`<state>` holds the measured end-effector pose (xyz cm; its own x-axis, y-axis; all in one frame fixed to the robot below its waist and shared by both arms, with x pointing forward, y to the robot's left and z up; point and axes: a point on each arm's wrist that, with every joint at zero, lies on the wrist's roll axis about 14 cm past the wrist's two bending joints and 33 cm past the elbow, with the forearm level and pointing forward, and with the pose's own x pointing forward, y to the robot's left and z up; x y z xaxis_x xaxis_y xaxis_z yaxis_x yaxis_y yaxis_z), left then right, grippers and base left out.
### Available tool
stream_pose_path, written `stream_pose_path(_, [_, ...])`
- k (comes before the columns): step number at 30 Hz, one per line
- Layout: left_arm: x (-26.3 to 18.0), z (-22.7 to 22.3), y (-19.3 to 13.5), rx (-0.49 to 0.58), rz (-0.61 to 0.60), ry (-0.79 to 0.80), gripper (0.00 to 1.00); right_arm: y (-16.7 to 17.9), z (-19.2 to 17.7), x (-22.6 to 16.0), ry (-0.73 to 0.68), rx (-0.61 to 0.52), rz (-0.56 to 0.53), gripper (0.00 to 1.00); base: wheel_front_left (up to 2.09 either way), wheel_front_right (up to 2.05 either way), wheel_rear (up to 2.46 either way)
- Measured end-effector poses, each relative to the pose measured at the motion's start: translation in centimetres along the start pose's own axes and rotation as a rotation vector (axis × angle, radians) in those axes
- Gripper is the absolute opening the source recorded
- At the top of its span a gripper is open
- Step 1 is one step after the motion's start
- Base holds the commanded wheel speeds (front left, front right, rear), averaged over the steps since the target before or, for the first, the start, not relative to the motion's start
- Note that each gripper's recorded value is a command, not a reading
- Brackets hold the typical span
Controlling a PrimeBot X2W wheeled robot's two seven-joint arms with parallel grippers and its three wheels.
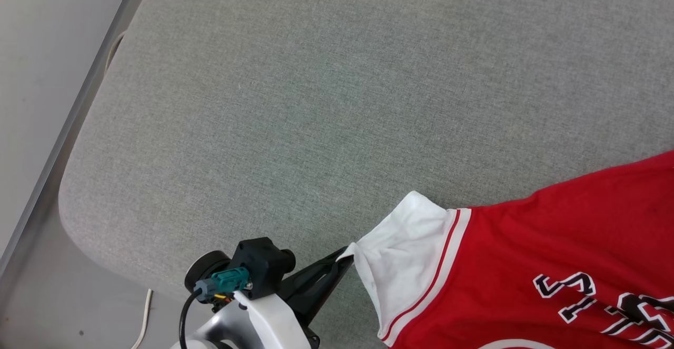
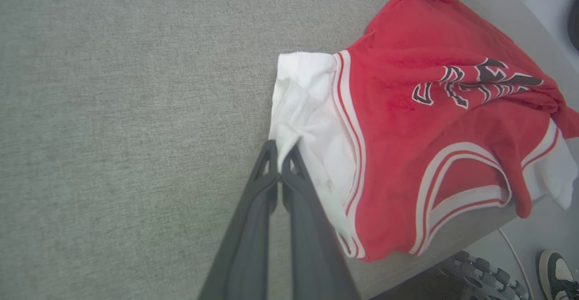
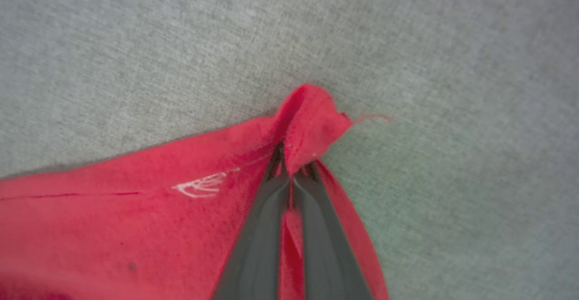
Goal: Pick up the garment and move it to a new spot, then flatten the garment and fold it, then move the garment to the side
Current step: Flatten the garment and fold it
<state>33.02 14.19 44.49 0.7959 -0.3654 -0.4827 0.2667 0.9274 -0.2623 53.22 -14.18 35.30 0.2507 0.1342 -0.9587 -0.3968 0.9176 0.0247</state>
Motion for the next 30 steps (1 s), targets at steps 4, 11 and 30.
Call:
stream_pose_path(4, [-0.2, 0.4, 0.2, 0.008, 0.007, -0.020, 0.00, 0.2, 0.7, -0.6, -0.065, 0.004, 0.003, 0.00, 0.00, 0.00, 0.00])
stream_pose_path(11, [-1.1, 2.4, 0.5, 0.046, 0.021, -0.100, 0.00, 1.1, 2.6, -3.2, -0.241, 0.030, 0.035, 0.00, 0.00, 0.00, 0.00])
stream_pose_path(30, [-6.8, 15.3, -0.2, 0.301, 0.046, -0.505, 0.00, -3.2, 6.1, -21.9, -0.875, 0.124, -0.091, 0.00, 0.00, 0.00, 0.00])
